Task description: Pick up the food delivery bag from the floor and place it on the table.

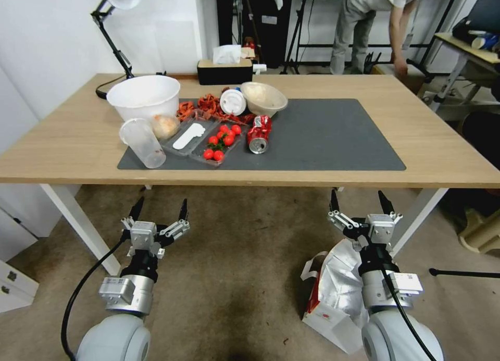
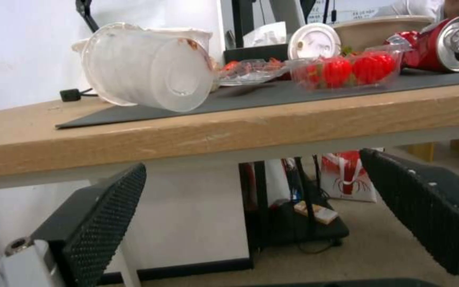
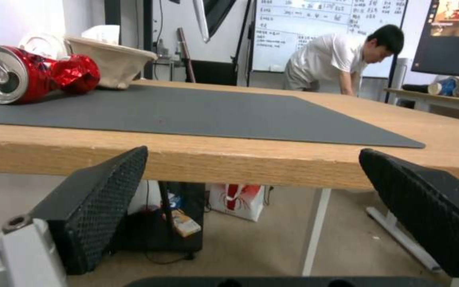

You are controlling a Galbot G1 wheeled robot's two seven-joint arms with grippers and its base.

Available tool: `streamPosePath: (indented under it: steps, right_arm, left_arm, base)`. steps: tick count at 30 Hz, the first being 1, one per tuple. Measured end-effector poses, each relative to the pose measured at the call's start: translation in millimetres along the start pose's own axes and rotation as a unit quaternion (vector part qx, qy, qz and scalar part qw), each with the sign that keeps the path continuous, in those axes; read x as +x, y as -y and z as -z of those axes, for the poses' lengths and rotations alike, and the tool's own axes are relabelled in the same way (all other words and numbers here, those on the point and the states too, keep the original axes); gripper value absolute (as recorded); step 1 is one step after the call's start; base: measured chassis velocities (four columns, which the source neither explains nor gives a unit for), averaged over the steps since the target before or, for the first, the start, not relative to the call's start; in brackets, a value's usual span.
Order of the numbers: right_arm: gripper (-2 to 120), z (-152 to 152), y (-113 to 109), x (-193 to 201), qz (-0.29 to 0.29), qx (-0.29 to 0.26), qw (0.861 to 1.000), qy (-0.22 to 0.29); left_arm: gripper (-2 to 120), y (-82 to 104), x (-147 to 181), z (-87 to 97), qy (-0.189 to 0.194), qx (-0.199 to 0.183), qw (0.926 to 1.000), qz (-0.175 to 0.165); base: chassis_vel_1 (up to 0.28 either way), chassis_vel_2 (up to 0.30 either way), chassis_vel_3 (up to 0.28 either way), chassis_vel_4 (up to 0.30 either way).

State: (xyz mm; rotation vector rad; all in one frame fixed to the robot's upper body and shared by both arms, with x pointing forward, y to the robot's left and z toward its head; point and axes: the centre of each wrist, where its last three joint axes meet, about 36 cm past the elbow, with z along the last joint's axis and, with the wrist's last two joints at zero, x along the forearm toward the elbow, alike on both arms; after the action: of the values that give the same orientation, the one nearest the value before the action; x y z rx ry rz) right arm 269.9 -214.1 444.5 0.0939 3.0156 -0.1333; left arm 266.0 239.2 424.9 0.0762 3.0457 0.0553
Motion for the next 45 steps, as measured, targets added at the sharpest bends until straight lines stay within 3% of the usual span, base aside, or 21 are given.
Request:
streamPosePath:
  steps: [45]
  right_arm:
    - [100,-3.2,2.2,0.6,-0.007,0.002,1.000,0.001]
  left_arm:
    - [100,-0.9,-2.9,-4.4,-0.003,-0.003,1.0000,-0.006]
  base:
    - [0.000,0.000,0.000,0.000]
